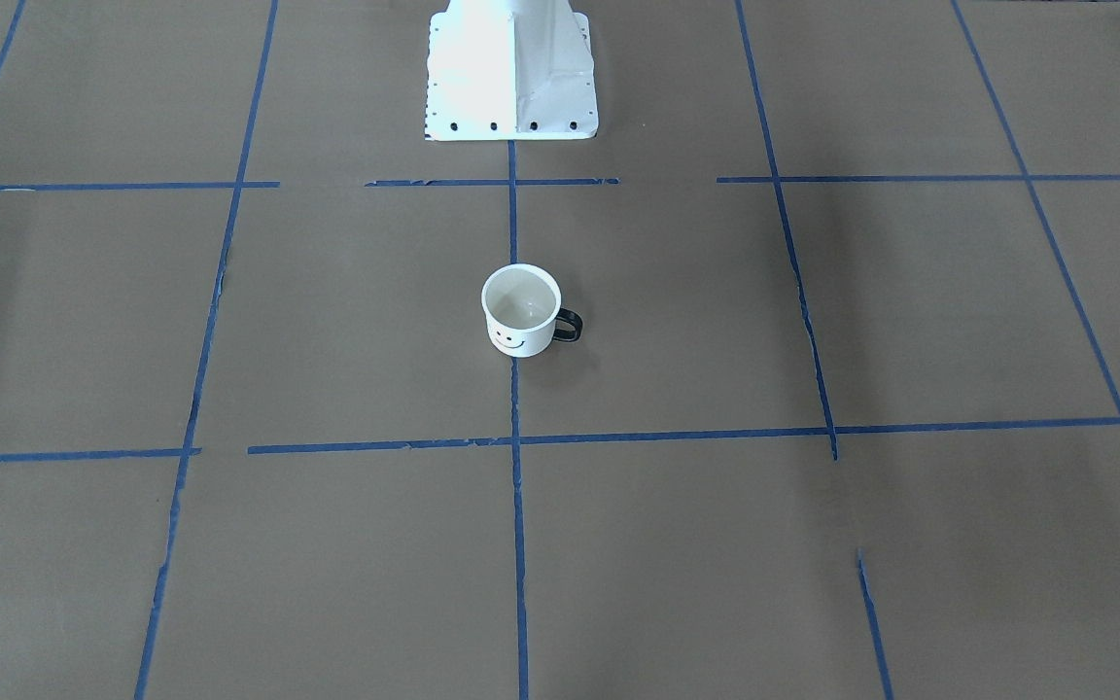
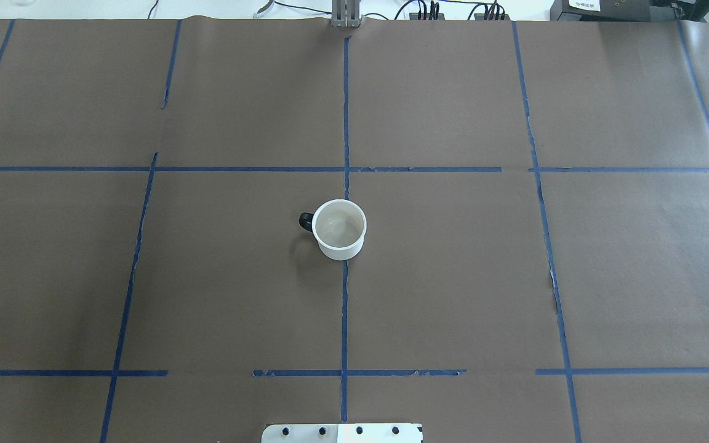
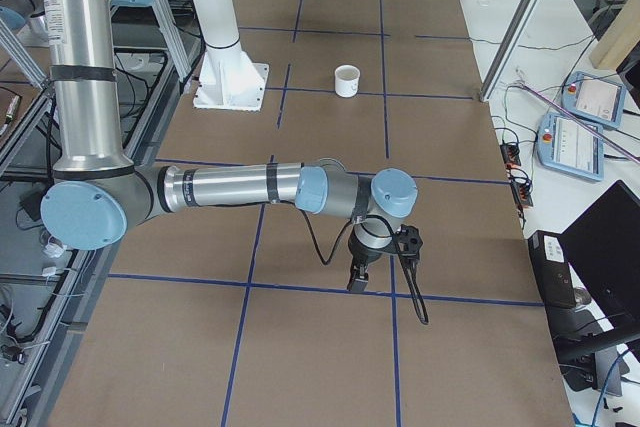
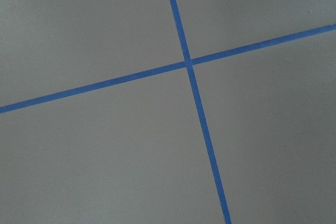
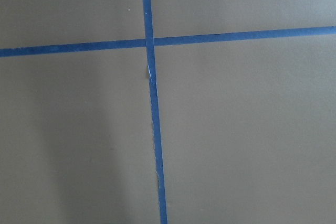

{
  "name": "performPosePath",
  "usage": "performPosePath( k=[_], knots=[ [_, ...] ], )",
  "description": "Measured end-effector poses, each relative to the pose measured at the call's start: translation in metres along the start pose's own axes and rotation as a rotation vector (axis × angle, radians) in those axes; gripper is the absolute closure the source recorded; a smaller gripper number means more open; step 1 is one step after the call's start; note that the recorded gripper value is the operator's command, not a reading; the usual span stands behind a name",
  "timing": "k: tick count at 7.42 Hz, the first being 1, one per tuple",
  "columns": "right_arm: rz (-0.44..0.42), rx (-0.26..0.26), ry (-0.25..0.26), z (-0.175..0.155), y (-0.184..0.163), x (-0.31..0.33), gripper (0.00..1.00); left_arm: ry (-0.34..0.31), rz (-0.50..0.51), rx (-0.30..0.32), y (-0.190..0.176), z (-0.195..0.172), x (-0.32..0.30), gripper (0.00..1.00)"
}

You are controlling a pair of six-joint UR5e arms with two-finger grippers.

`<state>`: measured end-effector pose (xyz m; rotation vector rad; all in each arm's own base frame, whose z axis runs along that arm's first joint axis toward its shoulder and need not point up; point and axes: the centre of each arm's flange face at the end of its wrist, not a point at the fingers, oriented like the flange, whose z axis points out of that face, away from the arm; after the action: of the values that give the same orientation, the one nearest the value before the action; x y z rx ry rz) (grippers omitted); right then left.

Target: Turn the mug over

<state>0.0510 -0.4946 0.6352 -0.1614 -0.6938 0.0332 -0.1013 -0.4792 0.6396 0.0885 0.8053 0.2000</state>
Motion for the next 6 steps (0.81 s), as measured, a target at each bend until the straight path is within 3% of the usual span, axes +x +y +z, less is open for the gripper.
performPosePath(
  k=[6],
  knots=[
    [0.000, 0.000, 0.000, 0.0000, 0.0000, 0.0000, 0.00, -0.009, -0.082, 0.027, -0.0035, -0.0016, 0.0014, 0.00]
  ],
)
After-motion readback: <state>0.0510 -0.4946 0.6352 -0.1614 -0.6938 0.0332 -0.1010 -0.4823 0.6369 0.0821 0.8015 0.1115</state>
